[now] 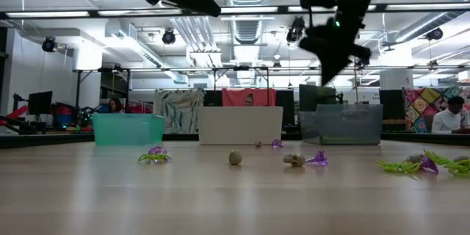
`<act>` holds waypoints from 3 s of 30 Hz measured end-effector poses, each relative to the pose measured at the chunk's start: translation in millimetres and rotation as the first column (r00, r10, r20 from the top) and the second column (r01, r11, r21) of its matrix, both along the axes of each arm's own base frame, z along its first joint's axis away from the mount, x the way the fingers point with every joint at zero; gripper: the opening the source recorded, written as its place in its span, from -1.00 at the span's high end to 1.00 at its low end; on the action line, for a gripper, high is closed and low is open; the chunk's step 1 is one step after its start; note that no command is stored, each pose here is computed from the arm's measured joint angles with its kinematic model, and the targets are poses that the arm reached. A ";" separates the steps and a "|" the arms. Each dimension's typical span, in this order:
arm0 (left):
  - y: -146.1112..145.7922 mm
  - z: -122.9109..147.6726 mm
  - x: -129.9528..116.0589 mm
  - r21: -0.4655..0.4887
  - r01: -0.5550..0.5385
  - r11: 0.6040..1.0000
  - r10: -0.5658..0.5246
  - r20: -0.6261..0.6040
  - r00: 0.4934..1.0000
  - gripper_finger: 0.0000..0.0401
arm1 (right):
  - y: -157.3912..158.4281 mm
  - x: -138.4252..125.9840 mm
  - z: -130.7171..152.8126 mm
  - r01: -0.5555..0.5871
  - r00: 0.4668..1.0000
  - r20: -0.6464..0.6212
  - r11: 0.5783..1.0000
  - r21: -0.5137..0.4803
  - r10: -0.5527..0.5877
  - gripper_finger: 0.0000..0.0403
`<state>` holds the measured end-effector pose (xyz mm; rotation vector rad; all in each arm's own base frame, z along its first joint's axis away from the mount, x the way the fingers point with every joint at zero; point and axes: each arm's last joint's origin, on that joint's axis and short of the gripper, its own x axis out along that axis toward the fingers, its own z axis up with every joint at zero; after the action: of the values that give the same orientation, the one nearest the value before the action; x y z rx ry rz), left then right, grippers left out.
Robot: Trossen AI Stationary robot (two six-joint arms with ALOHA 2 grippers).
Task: Sort Halloween decoration
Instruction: Put the green spider toy into the black bin, then put the purple witch hat toy into the light blue bin
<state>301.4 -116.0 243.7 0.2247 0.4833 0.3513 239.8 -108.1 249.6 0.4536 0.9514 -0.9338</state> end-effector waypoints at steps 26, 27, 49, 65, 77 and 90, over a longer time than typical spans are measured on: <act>0.4 -2.1 0.5 0.014 -0.014 1.000 0.014 -0.007 1.000 1.00 | -47.6 -22.5 -38.1 0.065 0.987 -0.158 0.973 0.221 -0.030 0.81; 0.4 -2.1 0.5 0.014 -0.014 1.000 0.014 -0.007 1.000 1.00 | -47.6 -22.5 -38.1 0.065 0.987 -0.158 0.973 0.221 -0.030 0.76; -0.1 -17.5 -9.8 -0.093 0.063 0.994 -0.080 -0.195 0.977 1.00 | 12.4 -26.5 28.4 -0.169 0.979 0.124 0.985 0.041 0.163 0.45; -0.8 -29.4 -20.2 -0.191 0.154 0.969 -0.218 -0.378 0.900 1.00 | 138.2 -18.6 42.8 -0.630 0.660 0.301 0.726 -0.277 0.688 0.58; 5.4 -36.4 -24.3 -0.174 0.385 0.906 -0.416 -0.525 0.742 1.00 | 180.4 -6.2 3.4 -0.748 0.515 0.278 0.583 -0.317 0.811 0.63; 36.5 -71.0 -5.2 -0.243 0.399 0.884 -0.467 -0.495 0.733 0.94 | 187.1 13.8 -27.7 -0.749 0.526 0.269 0.590 -0.302 0.806 0.62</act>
<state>296.2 -79.5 172.7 0.3136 0.9912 -0.2232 253.6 79.0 222.0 0.0250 0.5988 -0.0516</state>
